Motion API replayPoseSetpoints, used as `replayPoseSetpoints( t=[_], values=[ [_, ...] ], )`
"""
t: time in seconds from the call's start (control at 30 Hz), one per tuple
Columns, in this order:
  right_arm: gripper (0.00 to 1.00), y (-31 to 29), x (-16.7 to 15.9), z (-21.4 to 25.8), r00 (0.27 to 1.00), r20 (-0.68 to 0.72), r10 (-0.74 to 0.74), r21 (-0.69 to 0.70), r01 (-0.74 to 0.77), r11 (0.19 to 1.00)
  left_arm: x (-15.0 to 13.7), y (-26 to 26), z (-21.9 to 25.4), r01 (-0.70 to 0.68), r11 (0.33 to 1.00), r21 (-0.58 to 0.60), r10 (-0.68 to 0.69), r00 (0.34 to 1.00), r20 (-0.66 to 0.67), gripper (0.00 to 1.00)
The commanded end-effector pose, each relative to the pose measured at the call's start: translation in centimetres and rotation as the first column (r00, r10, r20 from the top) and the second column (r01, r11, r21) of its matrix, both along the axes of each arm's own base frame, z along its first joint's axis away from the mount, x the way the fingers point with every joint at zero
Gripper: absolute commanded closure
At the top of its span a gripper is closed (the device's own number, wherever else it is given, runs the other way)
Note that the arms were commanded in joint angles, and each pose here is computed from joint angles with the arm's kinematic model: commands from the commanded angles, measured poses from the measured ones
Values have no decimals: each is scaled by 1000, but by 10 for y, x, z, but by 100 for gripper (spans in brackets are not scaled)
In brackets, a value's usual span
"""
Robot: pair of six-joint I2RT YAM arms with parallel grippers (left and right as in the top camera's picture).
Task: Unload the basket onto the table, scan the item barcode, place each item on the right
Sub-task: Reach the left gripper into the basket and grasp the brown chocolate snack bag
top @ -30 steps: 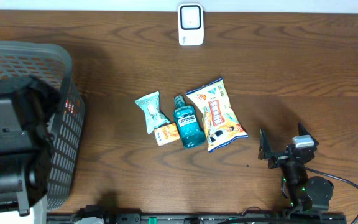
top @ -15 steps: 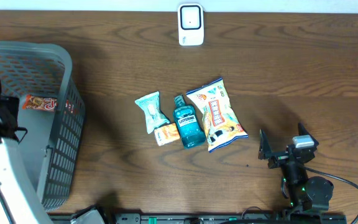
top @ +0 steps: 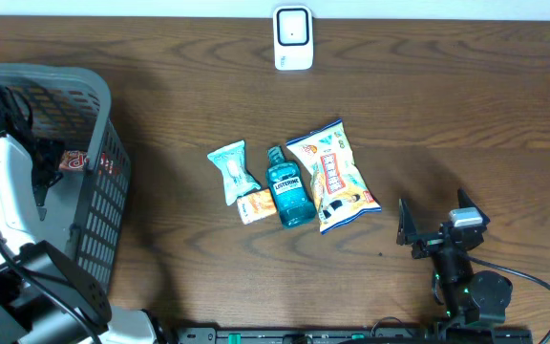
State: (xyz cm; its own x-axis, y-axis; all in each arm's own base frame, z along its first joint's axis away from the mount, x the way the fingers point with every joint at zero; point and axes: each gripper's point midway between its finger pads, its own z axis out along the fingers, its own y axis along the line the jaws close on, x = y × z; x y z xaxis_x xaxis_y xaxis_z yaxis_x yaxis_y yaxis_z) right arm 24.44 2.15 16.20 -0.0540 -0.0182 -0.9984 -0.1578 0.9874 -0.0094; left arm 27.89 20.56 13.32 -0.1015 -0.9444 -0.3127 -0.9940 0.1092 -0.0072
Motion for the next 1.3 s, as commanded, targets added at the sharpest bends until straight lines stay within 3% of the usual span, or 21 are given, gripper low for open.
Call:
replayPoseSetpoints(
  t=[0.0,0.6,0.87,1.27],
  values=[
    [1,1,0,-1,1000,1,3,-1,-3,1000,6,-1,-9,15,999,-30,-14,1000,10,2],
    [1,1,0,-1,1000,1,3,-1,-3,1000,34,0,-35,84,996,-25,-81,991,107,2],
    [1,1,0,-1,1000,1,3,-1,-3,1000,63,-9,-77,283,955,-92,-270,954,133,2],
    [1,1,0,-1,1000,1,3,-1,-3,1000,37,-23,-155,248,935,-254,-265,964,-34,2]
  ],
)
